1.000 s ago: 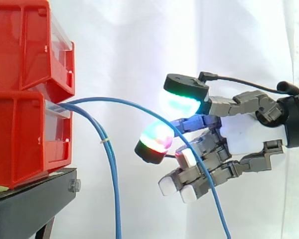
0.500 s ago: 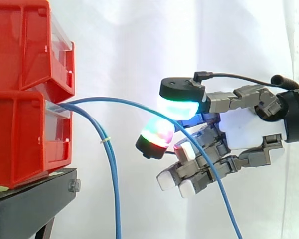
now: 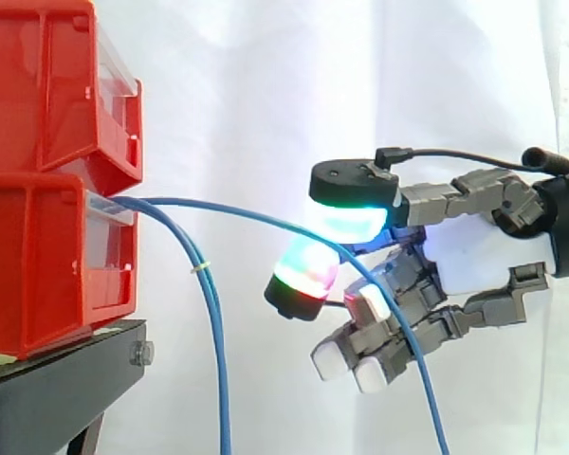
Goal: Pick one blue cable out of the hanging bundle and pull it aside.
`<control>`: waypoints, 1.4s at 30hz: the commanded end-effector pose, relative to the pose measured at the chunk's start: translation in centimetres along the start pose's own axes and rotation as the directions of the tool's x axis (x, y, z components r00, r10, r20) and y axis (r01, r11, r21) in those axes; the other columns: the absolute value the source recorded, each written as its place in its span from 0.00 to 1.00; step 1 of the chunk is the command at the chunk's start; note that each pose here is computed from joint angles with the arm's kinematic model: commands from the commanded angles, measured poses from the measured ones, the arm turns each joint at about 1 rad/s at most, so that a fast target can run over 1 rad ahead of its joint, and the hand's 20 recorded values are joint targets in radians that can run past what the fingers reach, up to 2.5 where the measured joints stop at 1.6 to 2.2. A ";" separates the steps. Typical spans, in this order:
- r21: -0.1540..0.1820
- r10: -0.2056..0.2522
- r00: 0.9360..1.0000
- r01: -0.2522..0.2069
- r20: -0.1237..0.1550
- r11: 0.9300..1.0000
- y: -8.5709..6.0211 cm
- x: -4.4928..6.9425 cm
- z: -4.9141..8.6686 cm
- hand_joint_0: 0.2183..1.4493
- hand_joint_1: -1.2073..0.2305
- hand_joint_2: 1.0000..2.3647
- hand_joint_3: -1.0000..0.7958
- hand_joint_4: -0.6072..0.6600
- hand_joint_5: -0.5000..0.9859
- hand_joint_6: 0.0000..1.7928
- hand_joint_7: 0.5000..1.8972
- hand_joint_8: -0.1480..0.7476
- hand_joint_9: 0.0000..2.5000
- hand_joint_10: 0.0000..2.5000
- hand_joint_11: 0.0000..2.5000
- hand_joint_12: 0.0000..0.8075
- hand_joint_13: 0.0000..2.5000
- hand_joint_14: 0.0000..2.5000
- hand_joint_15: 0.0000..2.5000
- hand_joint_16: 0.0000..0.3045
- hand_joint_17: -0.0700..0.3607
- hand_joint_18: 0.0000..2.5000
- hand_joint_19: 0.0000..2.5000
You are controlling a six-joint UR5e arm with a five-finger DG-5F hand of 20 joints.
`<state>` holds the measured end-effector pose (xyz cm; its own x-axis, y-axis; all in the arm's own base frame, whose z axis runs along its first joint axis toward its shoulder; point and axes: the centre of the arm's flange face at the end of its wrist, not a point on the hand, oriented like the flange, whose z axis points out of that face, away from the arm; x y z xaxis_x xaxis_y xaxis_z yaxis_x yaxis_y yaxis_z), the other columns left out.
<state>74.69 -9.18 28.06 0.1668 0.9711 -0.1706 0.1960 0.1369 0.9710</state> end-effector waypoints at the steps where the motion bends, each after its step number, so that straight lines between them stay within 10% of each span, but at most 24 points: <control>1: 0.033 -0.007 1.000 0.008 -0.009 0.999 -0.3 0.2 -0.4 0.28 0.38 0.01 0.43 0.50 0.26 0.50 0.27 0.42 0.45 0.01 0.30 0.31 0.29 0.01 0.18 0.14 0.38 0.25 0.21; 15: 0.054 0.004 1.000 -0.003 -0.021 0.999 -0.4 1.0 -0.7 0.22 0.45 0.00 0.28 0.52 0.27 0.48 0.26 0.44 0.46 0.01 0.30 0.33 0.30 0.01 0.18 0.15 0.40 0.25 0.20; 42: 0.054 0.014 1.000 -0.012 -0.021 0.998 -0.3 0.9 -0.7 0.31 0.24 0.00 0.54 0.34 0.30 0.50 0.36 0.41 0.51 0.01 0.28 0.34 0.35 0.01 0.16 0.17 0.44 0.32 0.17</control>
<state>74.10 -8.15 27.63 0.1483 0.9762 -0.1580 0.2482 0.1179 0.9615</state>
